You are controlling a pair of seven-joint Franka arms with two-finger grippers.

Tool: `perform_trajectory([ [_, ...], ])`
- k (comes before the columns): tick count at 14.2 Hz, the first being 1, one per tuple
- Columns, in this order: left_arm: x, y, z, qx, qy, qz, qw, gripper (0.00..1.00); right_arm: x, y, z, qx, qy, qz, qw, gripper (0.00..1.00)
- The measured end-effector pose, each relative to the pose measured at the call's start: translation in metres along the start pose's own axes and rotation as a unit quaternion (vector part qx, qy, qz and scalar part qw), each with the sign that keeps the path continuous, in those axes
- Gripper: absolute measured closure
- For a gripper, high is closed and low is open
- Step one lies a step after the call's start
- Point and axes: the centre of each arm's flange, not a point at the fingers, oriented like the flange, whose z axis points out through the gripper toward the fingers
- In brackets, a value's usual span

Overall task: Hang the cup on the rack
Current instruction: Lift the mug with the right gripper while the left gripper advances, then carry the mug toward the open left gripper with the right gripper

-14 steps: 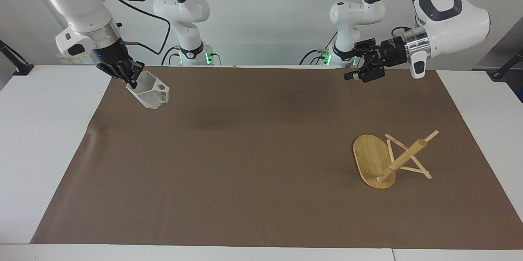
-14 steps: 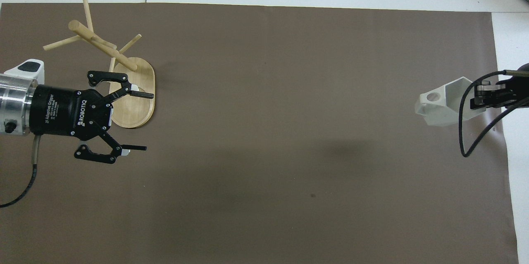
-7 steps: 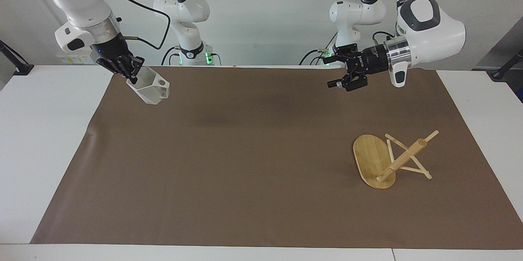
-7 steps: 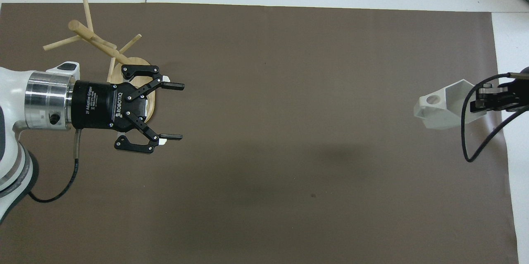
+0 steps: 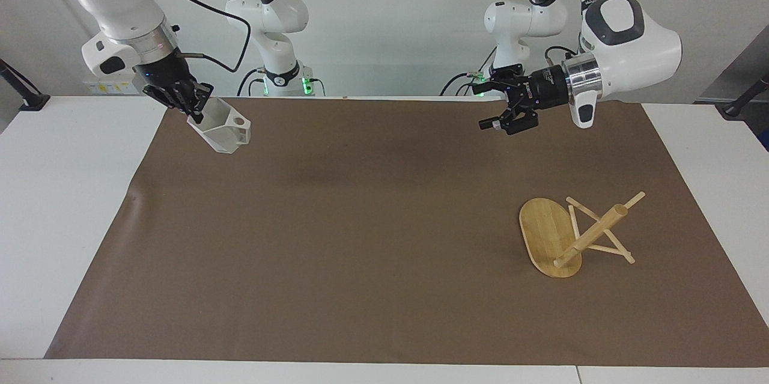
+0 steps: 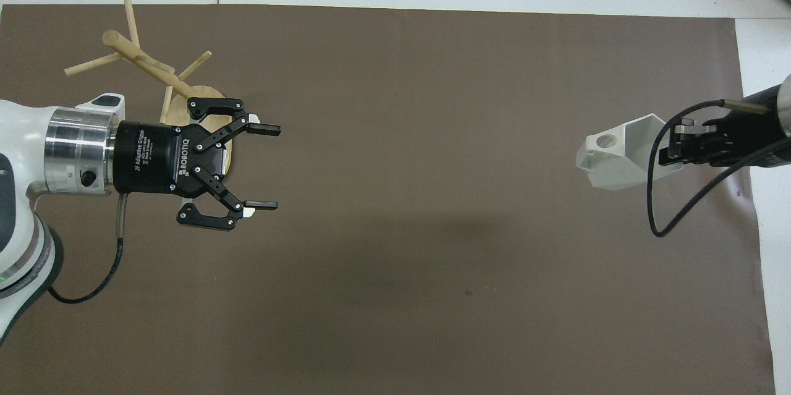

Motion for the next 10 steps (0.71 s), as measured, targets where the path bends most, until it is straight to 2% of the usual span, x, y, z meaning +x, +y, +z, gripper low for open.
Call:
perform_trajectory([
  [5, 0.002, 0.001, -0.004, -0.005, -0.001, -0.021, 1.0, 0.0, -0.017, -0.056, 0.007, 0.059, -0.01, -0.039, 0.997, 0.96],
  [7, 0.004, 0.005, -0.008, -0.021, -0.003, -0.034, 0.999, 0.0, -0.025, -0.079, 0.013, 0.084, -0.012, -0.052, 0.995, 0.96],
  [10, 0.012, 0.008, -0.006, -0.04, -0.037, -0.059, 0.997, 0.0, -0.034, -0.095, 0.018, 0.126, -0.017, -0.05, 0.991, 0.96],
])
